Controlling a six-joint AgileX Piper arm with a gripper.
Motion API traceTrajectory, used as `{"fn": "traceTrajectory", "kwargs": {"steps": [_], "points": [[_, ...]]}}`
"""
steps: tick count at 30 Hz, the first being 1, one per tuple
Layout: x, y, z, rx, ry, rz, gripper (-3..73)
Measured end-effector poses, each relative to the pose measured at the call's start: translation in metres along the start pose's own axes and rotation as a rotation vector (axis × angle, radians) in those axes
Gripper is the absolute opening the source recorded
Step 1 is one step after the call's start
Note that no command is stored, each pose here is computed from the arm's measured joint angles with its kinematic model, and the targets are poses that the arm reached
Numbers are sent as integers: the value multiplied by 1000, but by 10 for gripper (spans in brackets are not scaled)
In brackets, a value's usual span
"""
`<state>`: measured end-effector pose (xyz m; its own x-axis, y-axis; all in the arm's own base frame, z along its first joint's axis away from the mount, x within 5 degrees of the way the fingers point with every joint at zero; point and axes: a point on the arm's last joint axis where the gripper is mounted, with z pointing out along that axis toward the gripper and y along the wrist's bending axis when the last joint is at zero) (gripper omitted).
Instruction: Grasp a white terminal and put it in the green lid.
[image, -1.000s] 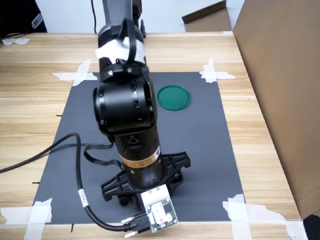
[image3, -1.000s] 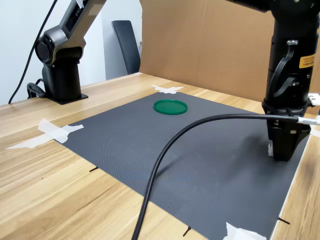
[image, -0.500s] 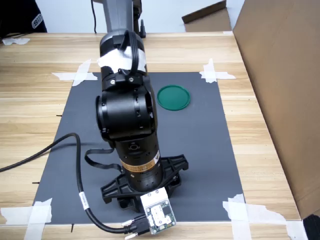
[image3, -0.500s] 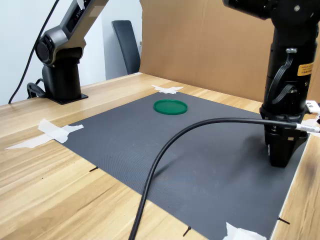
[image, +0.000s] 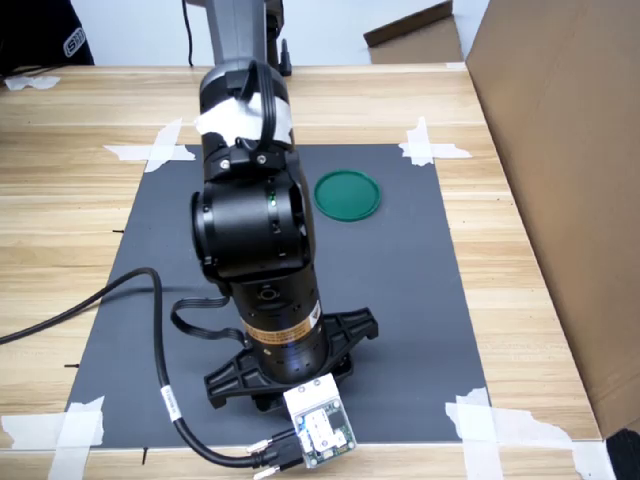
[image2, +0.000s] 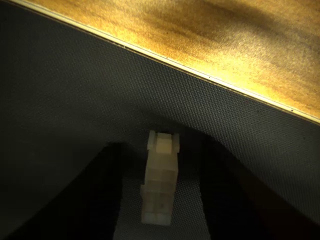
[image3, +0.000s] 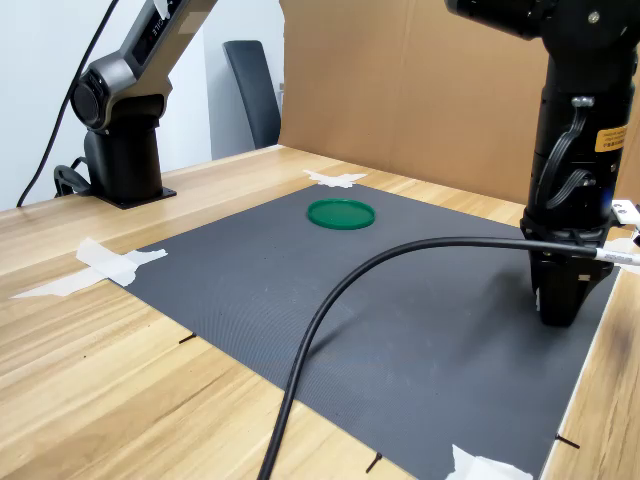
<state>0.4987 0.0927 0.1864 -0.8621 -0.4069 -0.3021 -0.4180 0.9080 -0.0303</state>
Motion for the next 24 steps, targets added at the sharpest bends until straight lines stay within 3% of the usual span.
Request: {"fn": "traceTrajectory", "kwargs": {"steps": [5, 15, 20, 21, 24], "points": [[0, 1, 0, -7, 1, 3, 357], [0, 1, 0, -9, 0, 5, 326], [0, 1, 0, -8, 1, 5, 198], [0, 1, 0, -8, 4, 7, 109], [0, 1, 0, -8, 4, 7, 90]]}}
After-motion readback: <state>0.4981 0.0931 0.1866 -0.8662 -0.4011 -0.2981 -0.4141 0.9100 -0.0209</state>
